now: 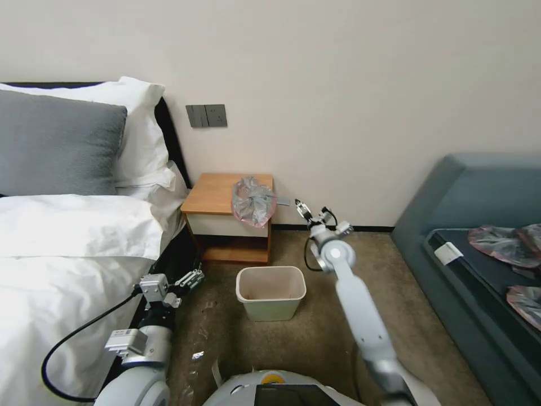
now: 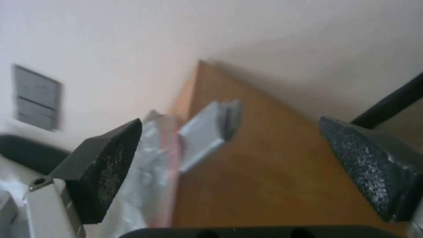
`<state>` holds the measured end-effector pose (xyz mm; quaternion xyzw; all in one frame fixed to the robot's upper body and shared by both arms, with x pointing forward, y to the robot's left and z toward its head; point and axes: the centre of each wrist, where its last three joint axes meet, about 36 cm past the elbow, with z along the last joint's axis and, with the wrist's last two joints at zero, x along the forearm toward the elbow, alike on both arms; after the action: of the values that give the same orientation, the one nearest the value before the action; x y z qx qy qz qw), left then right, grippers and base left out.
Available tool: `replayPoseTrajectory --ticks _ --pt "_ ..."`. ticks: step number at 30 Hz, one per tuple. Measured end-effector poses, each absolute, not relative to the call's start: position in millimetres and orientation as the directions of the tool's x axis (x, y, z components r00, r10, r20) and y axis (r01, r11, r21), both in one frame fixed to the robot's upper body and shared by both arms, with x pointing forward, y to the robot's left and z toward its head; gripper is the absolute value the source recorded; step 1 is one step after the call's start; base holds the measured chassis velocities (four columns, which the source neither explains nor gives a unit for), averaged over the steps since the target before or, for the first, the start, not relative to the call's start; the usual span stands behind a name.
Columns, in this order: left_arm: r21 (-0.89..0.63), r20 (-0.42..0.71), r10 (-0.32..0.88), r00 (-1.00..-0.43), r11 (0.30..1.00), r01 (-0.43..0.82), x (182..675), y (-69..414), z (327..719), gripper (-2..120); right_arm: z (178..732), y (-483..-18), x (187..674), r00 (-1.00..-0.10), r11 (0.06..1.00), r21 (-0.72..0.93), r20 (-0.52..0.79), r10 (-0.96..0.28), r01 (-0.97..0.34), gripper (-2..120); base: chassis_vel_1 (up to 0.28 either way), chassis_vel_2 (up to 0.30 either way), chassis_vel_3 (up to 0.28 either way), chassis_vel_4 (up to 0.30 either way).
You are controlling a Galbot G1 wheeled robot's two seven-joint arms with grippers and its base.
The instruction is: Pick up the garbage bag from the table and place it over the trash can.
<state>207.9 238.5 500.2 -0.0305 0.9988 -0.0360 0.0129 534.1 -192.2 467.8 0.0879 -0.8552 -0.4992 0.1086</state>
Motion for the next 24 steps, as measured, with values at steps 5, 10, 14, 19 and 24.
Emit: replayPoseTrajectory --ticks 5,10,14,19,24 --pt "-0.08 -0.017 -0.068 -0.998 0.995 -0.067 206 238 499 100 460 -191 559 -0.946 0.365 0.93 0.092 -0.31 -0.029 100 0.0 0.0 0.0 0.0" --pt "-0.081 -0.008 -0.071 -0.997 0.994 -0.07 204 238 498 100 447 -188 578 -0.937 0.28 0.96 0.103 -0.334 0.005 100 0.0 0.0 0.0 0.0" --pt "-0.082 0.004 -0.074 -0.997 0.994 -0.075 202 238 497 100 438 -192 589 -0.923 0.221 0.975 0.084 -0.376 -0.002 100 0.0 0.0 0.0 0.0" --pt "-0.085 0.014 -0.081 -0.997 0.993 -0.082 199 237 495 100 434 -195 595 -0.912 0.193 0.981 0.049 -0.407 -0.033 100 0.0 0.0 0.0 0.0" --pt "-0.083 0.006 -0.083 -0.997 0.993 -0.083 199 235 495 100 433 -193 597 -0.907 0.188 0.98 0.016 -0.421 -0.07 87 0.0 0.0 0.0 0.0"
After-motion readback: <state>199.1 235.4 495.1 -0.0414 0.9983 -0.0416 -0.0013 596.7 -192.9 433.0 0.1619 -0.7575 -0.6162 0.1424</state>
